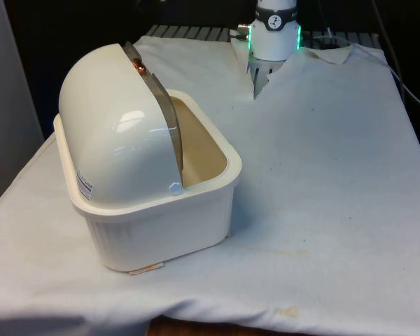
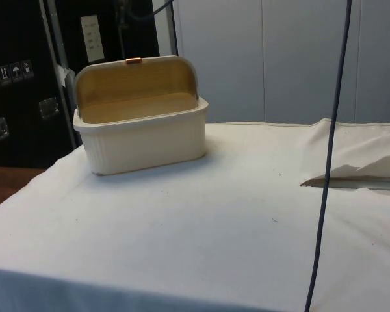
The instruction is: Open the lid, then close it.
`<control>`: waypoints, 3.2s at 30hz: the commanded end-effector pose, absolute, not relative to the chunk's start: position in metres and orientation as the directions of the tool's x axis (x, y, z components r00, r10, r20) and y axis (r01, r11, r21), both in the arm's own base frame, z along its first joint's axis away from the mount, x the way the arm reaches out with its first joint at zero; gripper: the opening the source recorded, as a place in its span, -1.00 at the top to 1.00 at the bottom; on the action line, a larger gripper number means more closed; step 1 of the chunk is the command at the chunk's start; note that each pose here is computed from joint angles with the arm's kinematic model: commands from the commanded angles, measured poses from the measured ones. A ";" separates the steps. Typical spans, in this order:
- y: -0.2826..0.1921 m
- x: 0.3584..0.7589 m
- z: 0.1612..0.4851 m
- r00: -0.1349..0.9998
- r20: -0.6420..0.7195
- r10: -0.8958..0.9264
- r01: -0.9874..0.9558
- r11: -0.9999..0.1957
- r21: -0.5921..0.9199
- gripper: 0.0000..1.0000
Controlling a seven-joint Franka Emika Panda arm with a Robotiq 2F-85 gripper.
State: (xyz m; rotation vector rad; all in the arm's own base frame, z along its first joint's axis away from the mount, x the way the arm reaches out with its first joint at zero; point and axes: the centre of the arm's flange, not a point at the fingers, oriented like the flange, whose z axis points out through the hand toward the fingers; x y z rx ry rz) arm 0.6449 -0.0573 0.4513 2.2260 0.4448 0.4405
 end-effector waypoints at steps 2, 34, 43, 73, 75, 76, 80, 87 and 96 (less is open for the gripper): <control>-0.057 0.644 0.448 0.875 0.151 0.460 0.201 -0.628 0.751 1.00; -0.084 0.646 0.438 0.914 0.117 0.390 0.206 -0.690 0.694 1.00; -0.084 0.646 0.433 0.924 0.137 0.356 0.187 -0.736 0.651 1.00; -0.096 0.662 0.413 0.923 0.147 0.355 0.189 -0.753 0.630 1.00; -0.095 0.663 0.411 0.923 0.145 0.356 0.191 -0.752 0.631 1.00; -0.096 0.661 0.411 0.926 0.142 0.351 0.187 -0.750 0.634 1.00; -0.095 0.665 0.406 0.925 0.140 0.355 0.193 -0.751 0.632 1.00; -0.095 0.670 0.398 0.927 0.135 0.351 0.193 -0.751 0.632 1.00; -0.094 0.672 0.392 0.929 0.123 0.350 0.199 -0.750 0.631 1.00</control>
